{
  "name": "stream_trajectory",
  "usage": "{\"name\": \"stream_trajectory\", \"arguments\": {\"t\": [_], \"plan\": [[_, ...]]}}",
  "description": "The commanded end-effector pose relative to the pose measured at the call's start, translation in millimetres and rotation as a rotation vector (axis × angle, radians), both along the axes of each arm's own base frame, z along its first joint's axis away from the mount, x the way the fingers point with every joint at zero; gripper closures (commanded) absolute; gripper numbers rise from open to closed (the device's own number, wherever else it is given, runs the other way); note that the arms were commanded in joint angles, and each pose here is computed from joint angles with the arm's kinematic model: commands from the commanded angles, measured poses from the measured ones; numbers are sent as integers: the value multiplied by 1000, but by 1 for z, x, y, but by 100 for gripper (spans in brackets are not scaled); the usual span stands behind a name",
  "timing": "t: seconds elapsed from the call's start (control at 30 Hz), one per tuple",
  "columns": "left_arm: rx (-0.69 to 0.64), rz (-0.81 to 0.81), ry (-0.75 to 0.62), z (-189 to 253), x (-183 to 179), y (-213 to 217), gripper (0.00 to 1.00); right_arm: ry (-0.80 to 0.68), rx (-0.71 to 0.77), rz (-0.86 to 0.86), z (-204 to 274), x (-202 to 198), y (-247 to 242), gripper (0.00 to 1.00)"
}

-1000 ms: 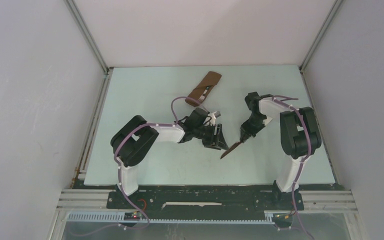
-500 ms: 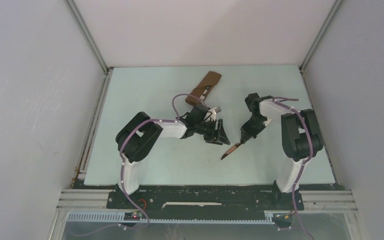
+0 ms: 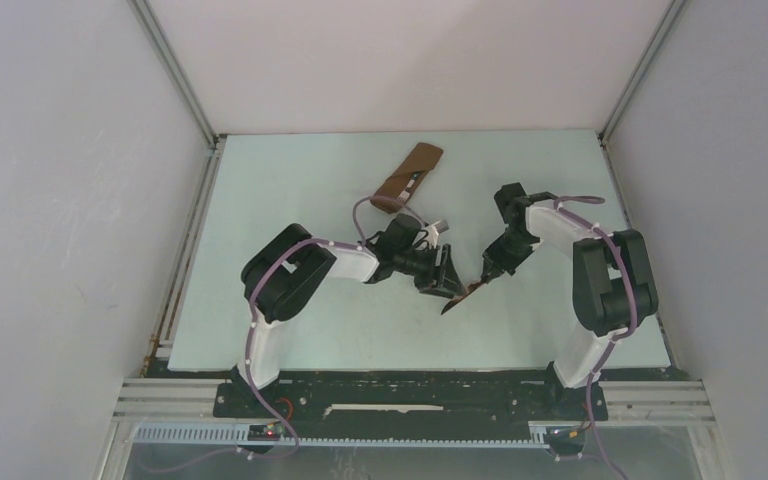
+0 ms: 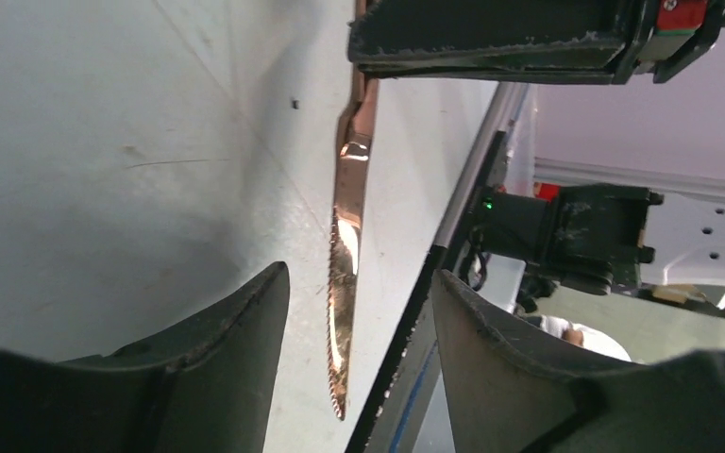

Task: Fold the napkin into a case and place the utensils inside
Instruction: Pick up the knife from the center of the board, then pass from the right arm to the left, then pass from the left arm to the right

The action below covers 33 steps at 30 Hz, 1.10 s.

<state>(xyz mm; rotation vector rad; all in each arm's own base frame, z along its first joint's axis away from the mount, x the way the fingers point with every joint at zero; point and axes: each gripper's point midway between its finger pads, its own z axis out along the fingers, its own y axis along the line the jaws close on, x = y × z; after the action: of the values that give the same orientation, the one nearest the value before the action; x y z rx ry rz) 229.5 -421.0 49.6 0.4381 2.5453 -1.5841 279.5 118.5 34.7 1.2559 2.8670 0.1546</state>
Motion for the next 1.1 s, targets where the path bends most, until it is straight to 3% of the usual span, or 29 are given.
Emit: {"name": "stream_trajectory", "arguments": {"t": [0.0,0.1,0.23,0.33,0.47,0.5,0.6,0.7,0.83,1.07], "plan": [[-93,-69,56,8,-19,-13,39,-49,23,4,15,4,3,100],[-120,-79,68,11,-23,-16,49,-53,25,3,15,4,4,100],[-157,-66,74,20,-22,-17,75,-59,27,5,16,5,5,100],[-173,-41,65,26,-18,-16,99,-73,26,20,18,6,6,100],[-225,-11,31,44,-11,-9,100,-157,34,105,31,12,12,100],[-236,-2,19,49,-8,-5,100,-201,45,154,37,16,16,92],[-258,28,-6,63,-1,8,100,-377,76,306,64,26,30,44],[-310,67,-27,86,6,19,100,-536,150,436,85,19,46,23],[-411,162,-44,121,17,39,100,-777,398,621,127,9,96,20],[-614,371,-31,172,32,76,100,-1122,710,568,200,12,139,18]]}}
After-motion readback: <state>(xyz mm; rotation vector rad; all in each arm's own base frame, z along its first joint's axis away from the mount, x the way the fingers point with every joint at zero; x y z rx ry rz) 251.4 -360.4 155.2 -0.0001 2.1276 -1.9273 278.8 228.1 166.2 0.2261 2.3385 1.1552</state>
